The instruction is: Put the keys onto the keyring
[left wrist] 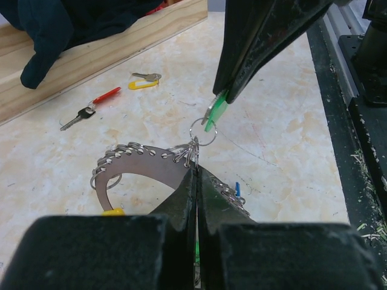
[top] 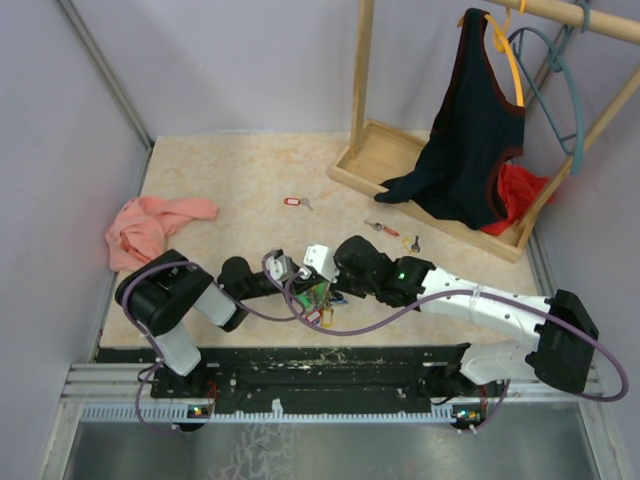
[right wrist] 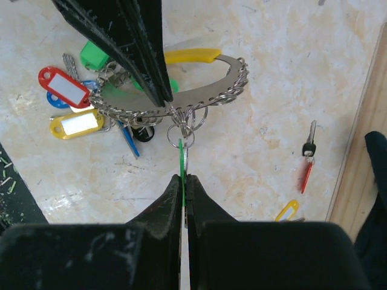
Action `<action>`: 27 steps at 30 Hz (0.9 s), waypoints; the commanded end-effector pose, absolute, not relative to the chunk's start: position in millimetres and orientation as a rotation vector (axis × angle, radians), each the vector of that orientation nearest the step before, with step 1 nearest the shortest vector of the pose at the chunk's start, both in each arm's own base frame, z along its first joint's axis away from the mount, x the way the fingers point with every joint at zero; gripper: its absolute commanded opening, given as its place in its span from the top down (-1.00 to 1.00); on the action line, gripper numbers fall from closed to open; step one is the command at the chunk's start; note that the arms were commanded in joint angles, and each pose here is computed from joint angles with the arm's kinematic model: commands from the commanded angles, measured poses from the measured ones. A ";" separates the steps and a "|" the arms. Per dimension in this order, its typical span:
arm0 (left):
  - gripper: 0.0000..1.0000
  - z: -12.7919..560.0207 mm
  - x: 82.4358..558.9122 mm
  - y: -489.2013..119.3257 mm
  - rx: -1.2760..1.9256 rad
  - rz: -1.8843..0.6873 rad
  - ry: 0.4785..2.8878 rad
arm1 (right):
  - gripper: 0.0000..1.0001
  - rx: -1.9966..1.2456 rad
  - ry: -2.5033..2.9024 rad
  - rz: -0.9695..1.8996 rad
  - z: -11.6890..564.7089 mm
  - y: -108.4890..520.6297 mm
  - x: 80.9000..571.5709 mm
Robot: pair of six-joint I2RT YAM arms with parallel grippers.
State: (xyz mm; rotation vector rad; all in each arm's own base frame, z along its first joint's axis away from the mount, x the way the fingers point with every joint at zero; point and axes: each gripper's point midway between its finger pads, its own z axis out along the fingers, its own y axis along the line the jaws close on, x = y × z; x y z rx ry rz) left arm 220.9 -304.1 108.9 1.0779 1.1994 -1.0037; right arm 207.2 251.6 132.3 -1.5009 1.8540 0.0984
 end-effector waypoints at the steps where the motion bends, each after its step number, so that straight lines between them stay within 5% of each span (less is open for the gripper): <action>1: 0.98 160.4 218.4 -299.0 1.034 -0.929 0.945 | 1.00 -1.454 1.720 0.063 184.1 263.4 228.8; 4: 0.73 160.2 214.7 -299.9 1.056 -0.936 0.928 | 1.00 -1.482 1.682 0.065 192.8 269.8 230.9; 15: 0.28 174.9 215.7 -305.9 1.066 -0.949 0.870 | 1.00 -1.543 1.632 0.096 201.5 282.5 228.3; 27: 0.32 186.8 226.9 -315.1 1.051 -0.960 0.841 | 1.00 -1.562 1.632 0.115 197.1 287.1 226.3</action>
